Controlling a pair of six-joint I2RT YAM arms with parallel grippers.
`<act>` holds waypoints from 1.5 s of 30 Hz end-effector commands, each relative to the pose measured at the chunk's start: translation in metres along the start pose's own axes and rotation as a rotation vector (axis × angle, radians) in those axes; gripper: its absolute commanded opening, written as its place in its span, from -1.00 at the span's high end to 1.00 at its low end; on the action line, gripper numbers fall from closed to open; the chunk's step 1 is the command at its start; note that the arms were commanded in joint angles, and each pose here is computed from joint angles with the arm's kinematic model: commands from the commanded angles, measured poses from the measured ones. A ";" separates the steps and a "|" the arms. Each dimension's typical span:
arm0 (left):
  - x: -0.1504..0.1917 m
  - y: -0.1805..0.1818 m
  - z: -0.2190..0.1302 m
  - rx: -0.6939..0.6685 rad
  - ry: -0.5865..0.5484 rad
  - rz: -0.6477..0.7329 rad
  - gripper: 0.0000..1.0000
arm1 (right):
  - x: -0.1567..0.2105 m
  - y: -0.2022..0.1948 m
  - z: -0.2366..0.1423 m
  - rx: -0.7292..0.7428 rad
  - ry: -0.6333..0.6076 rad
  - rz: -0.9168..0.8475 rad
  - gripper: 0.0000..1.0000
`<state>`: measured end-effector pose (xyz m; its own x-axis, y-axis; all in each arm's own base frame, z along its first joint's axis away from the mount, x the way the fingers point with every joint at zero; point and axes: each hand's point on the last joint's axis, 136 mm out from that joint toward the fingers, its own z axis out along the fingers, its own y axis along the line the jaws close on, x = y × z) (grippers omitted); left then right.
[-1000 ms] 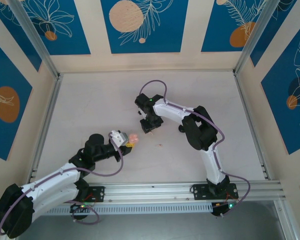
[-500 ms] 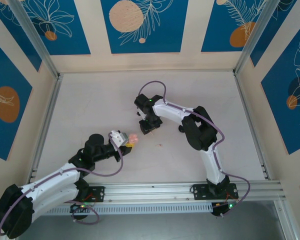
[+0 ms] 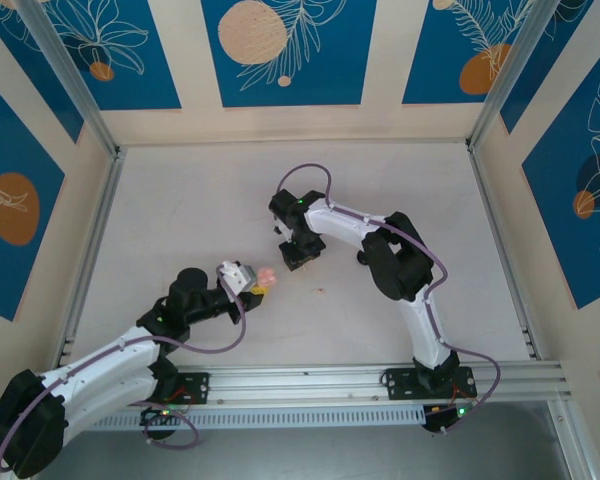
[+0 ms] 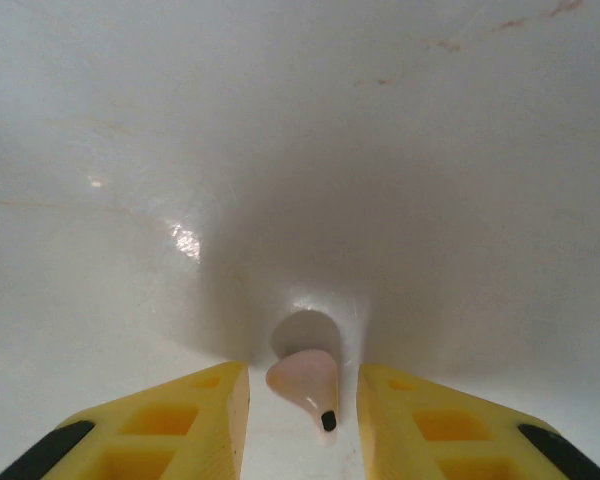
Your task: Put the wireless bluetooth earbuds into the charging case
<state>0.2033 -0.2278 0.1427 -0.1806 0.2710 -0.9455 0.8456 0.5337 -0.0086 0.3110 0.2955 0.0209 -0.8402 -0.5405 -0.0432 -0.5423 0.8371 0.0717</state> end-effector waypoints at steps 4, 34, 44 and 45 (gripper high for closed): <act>-0.001 0.005 -0.003 -0.024 -0.005 -0.001 0.65 | 0.010 0.003 0.014 -0.001 0.058 -0.020 0.35; -0.003 -0.007 0.021 0.087 -0.092 0.051 0.71 | 0.005 0.020 -0.114 -0.330 -0.660 -0.008 0.62; -0.015 -0.006 0.034 0.112 -0.138 0.047 0.73 | 0.033 0.033 -0.163 -0.478 -0.869 -0.126 0.62; -0.016 -0.006 0.035 0.114 -0.141 0.045 0.73 | 0.036 0.035 -0.168 -0.492 -0.884 -0.145 0.62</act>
<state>0.2140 -0.2553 0.1203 -0.1346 0.2444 -0.9603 0.8923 0.4513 -0.0102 0.2728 0.2809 0.1642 -0.6504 -0.2333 -0.7229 -0.6638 0.6372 0.3915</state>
